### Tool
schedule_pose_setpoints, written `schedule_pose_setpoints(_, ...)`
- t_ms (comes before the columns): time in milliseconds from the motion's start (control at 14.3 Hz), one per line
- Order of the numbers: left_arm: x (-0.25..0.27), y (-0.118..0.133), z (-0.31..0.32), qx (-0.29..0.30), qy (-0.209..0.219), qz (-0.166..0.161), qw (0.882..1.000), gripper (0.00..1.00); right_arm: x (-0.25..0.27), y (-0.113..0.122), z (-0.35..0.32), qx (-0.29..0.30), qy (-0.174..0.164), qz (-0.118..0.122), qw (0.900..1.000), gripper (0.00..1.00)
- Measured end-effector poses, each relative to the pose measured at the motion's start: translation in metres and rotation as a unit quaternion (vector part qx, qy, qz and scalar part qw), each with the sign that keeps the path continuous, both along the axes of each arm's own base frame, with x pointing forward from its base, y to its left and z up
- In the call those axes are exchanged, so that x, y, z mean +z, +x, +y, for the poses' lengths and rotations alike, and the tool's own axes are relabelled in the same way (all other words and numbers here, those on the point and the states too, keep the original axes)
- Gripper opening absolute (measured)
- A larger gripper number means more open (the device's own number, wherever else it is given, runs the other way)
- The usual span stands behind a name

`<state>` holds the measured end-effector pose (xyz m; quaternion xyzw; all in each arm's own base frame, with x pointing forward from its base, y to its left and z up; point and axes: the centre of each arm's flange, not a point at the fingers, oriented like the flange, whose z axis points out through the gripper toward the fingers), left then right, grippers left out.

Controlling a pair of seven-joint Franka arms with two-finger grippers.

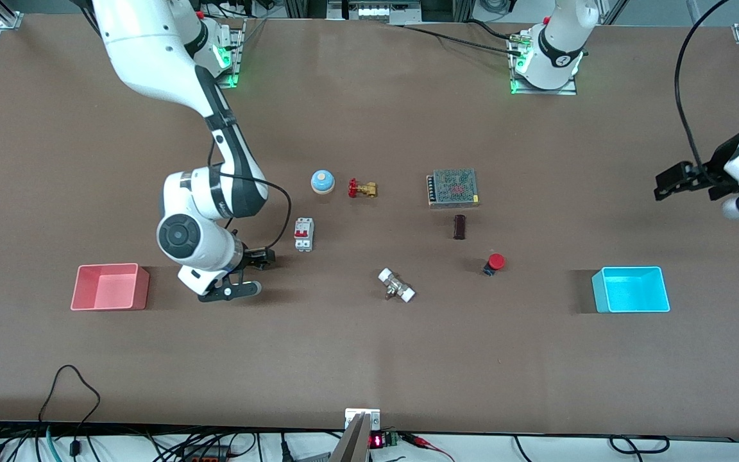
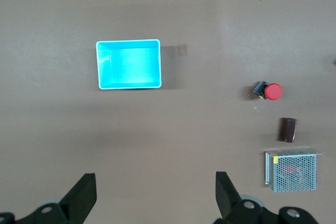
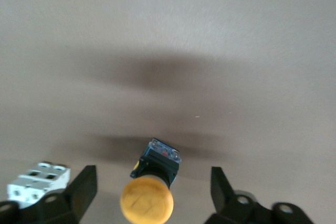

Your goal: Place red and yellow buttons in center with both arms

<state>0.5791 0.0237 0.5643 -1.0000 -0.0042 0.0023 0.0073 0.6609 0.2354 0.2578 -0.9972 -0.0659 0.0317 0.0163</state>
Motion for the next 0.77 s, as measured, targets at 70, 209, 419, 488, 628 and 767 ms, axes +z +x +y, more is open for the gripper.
schedule_pose_setpoints(70, 0.006, -0.004, 0.001, 0.000, 0.000, -0.004, 1.000, 1.00, 0.020, 0.001, -0.001, -0.011, 0.005, -0.007, 1.000, 1.00)
schedule_pose_setpoints(209, 0.013, -0.013, 0.002, -0.001, 0.000, -0.008, 1.000, 1.00, 0.063, 0.002, -0.012, -0.025, 0.012, -0.011, 1.000, 1.00)
schedule_pose_setpoints(419, 0.017, -0.027, 0.001, -0.007, 0.000, -0.018, 1.000, 1.00, 0.130, -0.003, -0.046, -0.046, 0.017, -0.003, 0.999, 1.00)
schedule_pose_setpoints(488, 0.018, -0.033, 0.000, -0.008, 0.000, -0.024, 1.000, 1.00, 0.152, -0.004, -0.061, -0.056, 0.016, 0.000, 0.998, 1.00)
schedule_pose_setpoints(628, 0.021, -0.048, 0.000, -0.008, 0.000, -0.031, 0.999, 1.00, 0.190, -0.006, -0.095, -0.077, 0.012, 0.007, 0.997, 1.00)
schedule_pose_setpoints(767, 0.032, -0.059, 0.000, -0.008, 0.000, -0.036, 0.999, 1.00, 0.223, -0.006, -0.126, -0.094, 0.005, 0.007, 0.996, 1.00)
